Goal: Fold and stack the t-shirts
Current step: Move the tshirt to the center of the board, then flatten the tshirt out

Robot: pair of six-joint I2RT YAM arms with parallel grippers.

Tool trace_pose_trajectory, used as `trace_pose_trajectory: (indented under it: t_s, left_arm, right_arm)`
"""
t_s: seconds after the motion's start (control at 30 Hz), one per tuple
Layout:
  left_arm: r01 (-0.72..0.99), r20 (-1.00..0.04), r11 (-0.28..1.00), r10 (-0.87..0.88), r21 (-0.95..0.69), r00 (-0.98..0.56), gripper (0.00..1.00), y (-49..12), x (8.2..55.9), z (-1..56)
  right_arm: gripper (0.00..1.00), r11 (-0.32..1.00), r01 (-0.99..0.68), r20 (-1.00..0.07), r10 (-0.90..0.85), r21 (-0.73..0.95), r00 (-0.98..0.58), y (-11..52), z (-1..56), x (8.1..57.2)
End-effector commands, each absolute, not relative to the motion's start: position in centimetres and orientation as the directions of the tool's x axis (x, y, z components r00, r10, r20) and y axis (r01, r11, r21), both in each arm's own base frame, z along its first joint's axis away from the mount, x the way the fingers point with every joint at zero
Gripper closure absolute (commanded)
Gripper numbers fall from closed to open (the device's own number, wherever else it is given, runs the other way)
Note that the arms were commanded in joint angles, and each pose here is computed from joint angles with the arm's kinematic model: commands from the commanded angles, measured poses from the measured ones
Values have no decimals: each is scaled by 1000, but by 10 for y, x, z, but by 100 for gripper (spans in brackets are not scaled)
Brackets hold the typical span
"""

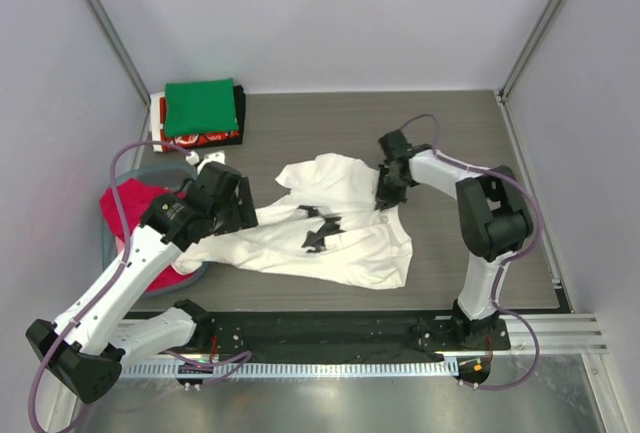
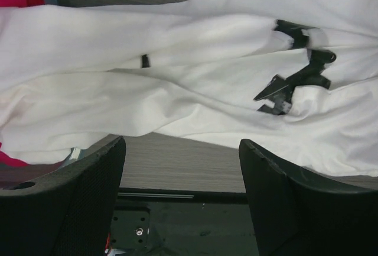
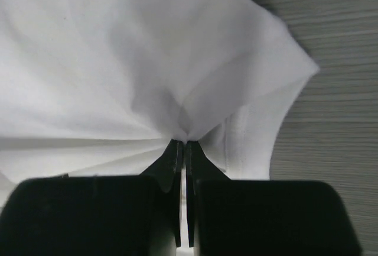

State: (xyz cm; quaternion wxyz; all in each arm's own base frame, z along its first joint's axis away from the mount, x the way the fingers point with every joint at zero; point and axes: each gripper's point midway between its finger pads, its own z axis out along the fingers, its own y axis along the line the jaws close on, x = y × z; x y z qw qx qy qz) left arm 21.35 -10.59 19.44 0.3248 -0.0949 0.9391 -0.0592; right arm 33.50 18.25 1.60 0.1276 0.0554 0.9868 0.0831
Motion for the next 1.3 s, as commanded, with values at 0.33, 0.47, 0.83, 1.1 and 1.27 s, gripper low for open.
trace_pose_trajectory:
  t_s: [0.33,0.47,0.83,1.1,1.27]
  left_arm:
    - [-139,-612,967,-242,-212,-753,22,-115,226,204]
    - [-134,-590,970,-232,-204,-773,22,-125,235,195]
    - [-303,-529,941,-337,-154,-778,26,-93,337,152]
    - [-338,-395,925,-380,-173,-837,29,-91,414,106]
    - [-337,-307,931,-364,-139,-879,33,-97,422,65]
  right_arm:
    - [77,892,411,-208,445,186,-871,42,12,308]
    - [36,915,368,-247,400,166,-883,46,27,310]
    - [30,964,200,-422,257,176,-869,98,100,317]
    - [27,965,118,-423,210,235,-881,129,94,293]
    - [27,962,81,-412,187,262,-892,135,90,284]
